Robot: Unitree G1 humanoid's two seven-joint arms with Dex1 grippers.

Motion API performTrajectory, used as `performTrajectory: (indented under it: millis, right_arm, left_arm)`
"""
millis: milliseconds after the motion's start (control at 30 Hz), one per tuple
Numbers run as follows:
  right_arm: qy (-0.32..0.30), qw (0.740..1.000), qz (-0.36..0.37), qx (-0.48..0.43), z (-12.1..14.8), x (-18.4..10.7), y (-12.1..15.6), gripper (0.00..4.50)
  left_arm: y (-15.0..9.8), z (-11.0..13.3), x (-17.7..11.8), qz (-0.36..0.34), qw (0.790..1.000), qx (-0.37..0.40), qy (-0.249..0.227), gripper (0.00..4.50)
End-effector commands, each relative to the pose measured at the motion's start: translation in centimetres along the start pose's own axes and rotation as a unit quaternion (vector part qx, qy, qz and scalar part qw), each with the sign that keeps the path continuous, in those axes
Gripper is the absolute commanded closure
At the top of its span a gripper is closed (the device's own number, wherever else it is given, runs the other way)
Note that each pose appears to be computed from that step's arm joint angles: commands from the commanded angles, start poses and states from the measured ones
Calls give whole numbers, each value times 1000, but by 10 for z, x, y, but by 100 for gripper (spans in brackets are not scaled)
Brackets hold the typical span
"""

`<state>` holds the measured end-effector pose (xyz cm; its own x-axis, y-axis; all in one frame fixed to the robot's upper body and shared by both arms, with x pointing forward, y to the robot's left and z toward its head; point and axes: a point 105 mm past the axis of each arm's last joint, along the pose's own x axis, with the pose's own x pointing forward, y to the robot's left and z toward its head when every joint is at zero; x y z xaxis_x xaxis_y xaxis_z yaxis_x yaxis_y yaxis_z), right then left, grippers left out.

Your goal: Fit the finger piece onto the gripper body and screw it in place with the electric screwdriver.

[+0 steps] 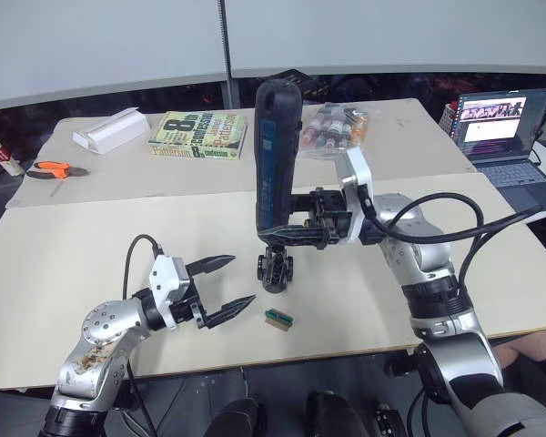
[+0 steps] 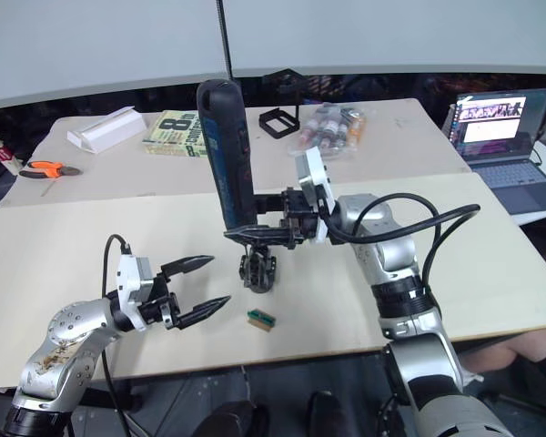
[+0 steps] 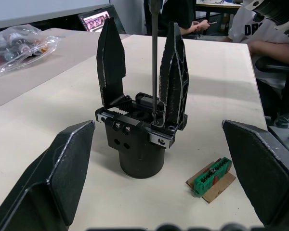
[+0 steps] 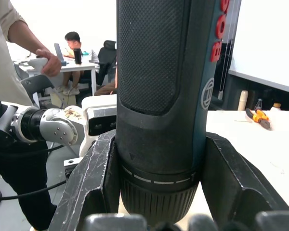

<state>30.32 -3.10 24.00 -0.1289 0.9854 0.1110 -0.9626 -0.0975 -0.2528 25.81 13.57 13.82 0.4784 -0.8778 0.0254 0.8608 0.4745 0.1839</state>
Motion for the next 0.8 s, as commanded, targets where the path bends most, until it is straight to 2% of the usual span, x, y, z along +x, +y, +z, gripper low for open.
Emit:
performTrajectory:
  millis: [33, 167, 367, 467, 800]
  right_arm:
    - [-10, 999, 10, -36, 15, 1, 4, 257]
    - [-11, 999, 11, -34, 14, 2, 4, 257]
    - [-13, 999, 12, -35, 15, 4, 3, 257]
    - [-11, 999, 14, -35, 16, 4, 3, 257]
    - [-11, 999, 14, -37, 17, 5, 4, 257]
  left_arm:
    - [-4, 9, 2, -8, 1000, 21, -13, 0]
    - [-2, 6, 5, -6, 1000, 25, -6, 0]
    - [7, -21, 15, -5, 998, 36, 58, 0]
    - [13, -33, 25, 1, 997, 29, 74, 0]
    - [18, -48, 52, -11, 997, 16, 78, 0]
